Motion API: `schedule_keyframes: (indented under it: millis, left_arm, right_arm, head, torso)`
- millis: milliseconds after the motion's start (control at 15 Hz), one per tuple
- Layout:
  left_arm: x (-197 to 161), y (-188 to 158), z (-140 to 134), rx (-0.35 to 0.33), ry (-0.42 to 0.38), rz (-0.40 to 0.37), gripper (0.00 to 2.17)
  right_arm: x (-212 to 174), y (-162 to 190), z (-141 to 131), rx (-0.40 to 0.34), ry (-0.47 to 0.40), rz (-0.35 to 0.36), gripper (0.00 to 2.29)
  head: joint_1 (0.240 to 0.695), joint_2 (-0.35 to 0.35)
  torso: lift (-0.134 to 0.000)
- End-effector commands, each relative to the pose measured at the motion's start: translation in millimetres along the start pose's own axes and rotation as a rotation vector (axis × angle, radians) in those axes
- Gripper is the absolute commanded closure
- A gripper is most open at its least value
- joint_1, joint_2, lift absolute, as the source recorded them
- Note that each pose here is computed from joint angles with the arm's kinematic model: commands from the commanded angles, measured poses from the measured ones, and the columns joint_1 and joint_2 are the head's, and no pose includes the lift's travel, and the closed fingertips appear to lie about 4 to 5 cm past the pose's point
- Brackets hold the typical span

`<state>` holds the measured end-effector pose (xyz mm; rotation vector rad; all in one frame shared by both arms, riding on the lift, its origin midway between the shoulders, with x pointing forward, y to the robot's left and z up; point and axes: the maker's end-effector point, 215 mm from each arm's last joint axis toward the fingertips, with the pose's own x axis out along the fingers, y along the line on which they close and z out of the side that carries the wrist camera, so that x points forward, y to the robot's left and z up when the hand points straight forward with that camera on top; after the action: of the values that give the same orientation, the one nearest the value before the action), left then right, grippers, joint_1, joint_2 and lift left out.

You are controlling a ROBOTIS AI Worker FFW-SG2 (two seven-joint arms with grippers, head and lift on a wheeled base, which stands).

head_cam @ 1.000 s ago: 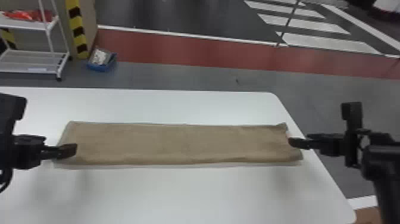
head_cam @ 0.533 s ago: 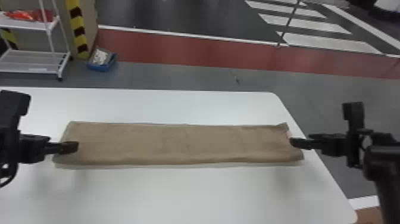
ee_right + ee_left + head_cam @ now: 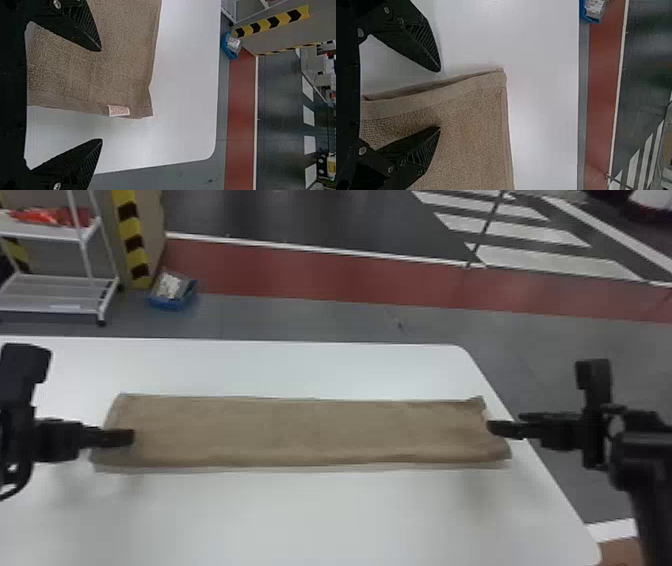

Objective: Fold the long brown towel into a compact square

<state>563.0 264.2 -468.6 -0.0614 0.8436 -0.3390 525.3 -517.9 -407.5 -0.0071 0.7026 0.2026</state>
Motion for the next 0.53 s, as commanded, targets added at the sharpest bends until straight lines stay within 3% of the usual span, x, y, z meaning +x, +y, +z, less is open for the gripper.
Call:
schedule_keyframes:
  millis: [0,200,267,467]
  left_arm:
    - [0.9,-2.2,0.4,-0.003,0.003,-0.016,0.86]
    - [0.2,-5.3,1.1,-0.001,0.000,-0.035,1.86]
    - [-0.8,-4.0,-0.1,-0.005,0.002,-0.036,2.02]
    - [-8.8,3.2,2.3,-0.025,-0.021,-0.041,2.14]
  right_arm:
    - [-1.5,-3.7,-0.6,0.000,0.003,-0.007,0.07]
    - [-0.9,-6.0,-2.5,0.004,0.008,-0.010,0.07]
    - [-1.0,-6.7,-1.6,0.003,0.007,-0.013,0.07]
    - [-0.7,-7.1,-3.2,0.005,0.011,-0.014,0.07]
  head:
    - [0.695,-0.250]
    - [0.695,-0.260]
    - [0.695,-0.262]
    - [0.695,-0.262]
  torso:
    - [-0.124]
    - [-0.124]
    - [-0.124]
    - [-0.124]
